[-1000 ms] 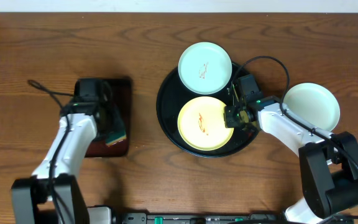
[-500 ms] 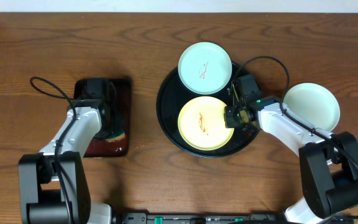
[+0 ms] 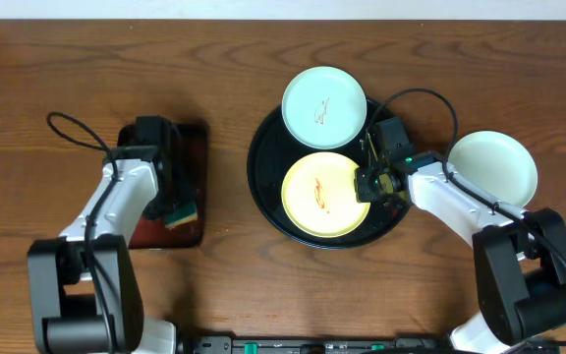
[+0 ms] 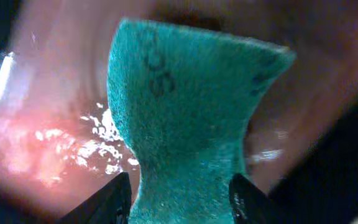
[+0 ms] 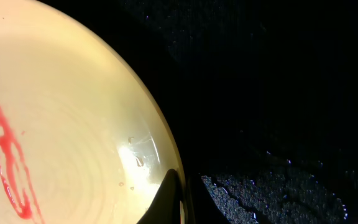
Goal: Clean dirty plates on tray and stack at the side
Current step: 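Grasp the green sponge again with the left gripper, then lift the sponge and move it toward the yellow plate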
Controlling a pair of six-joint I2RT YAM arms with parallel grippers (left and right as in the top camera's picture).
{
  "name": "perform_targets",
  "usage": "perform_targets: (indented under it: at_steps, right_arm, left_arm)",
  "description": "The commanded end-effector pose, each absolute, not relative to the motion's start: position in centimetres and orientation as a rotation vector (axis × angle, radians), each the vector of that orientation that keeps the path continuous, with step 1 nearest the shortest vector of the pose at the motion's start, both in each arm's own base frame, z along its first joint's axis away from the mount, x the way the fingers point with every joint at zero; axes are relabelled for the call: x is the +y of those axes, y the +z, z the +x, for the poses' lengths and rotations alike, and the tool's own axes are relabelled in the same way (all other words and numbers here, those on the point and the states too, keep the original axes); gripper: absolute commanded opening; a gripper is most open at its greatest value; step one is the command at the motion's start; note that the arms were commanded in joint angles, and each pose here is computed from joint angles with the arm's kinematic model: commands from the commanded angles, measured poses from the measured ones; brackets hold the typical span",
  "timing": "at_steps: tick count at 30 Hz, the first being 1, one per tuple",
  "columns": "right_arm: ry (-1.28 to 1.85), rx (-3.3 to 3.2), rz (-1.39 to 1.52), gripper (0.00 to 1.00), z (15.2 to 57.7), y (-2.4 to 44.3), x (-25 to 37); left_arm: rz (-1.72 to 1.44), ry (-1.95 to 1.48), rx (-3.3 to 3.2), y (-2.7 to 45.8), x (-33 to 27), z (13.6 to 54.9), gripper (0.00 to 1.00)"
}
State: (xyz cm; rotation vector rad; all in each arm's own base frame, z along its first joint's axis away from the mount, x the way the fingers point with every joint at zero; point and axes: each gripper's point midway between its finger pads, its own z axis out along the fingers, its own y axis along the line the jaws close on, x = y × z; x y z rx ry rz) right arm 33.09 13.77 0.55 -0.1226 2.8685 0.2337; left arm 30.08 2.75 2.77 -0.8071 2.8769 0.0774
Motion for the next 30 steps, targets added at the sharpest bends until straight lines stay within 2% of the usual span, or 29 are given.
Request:
perform_targets:
  at_steps: [1, 13, 15, 17, 18, 25, 27, 28, 30]
  right_arm:
    - [0.142, 2.888, -0.086, 0.01, 32.8, 0.0, 12.5]
    - [0.141, 2.892, -0.086, 0.01, 32.7, -0.1, 12.4]
    - [0.14, 2.895, -0.086, 0.01, 32.7, -0.1, 12.4]
    - [0.138, 2.897, -0.086, 0.01, 32.6, -0.1, 12.4]
    - [0.137, 2.898, -0.086, 0.01, 32.6, -0.1, 12.4]
    - [0.135, 2.905, -0.087, 0.01, 32.4, -0.2, 12.3]
    - [0.134, 2.905, -0.087, 0.01, 32.4, -0.2, 12.3]
    - [0.134, 2.905, -0.087, 0.01, 32.4, -0.2, 12.3]
    - [0.134, 2.905, -0.087, 0.01, 32.4, -0.2, 12.3]
  left_arm:
    - [-0.726, 0.101, 2.818, 4.8, 3.4, 31.5, 0.53]
    - [-0.719, 0.22, 2.93, -1.3, 4.2, 30.5, 0.51]
    - [-0.693, 0.171, 2.975, -2.4, 3.5, 30.3, 0.36]
    - [-0.658, 0.116, 3.001, -2.8, 2.8, 30.3, 0.14]
    - [-0.657, 0.113, 2.998, -2.7, 2.8, 30.4, 0.08]
    - [-0.631, 0.094, 2.932, 0.8, 2.9, 32.1, 0.08]
    - [-0.626, 0.085, 2.903, 2.2, 2.9, 32.5, 0.46]
    - [-0.625, 0.081, 2.891, 2.8, 2.9, 32.5, 0.57]
    - [-0.622, 0.076, 2.871, 4.1, 2.9, 32.3, 0.66]
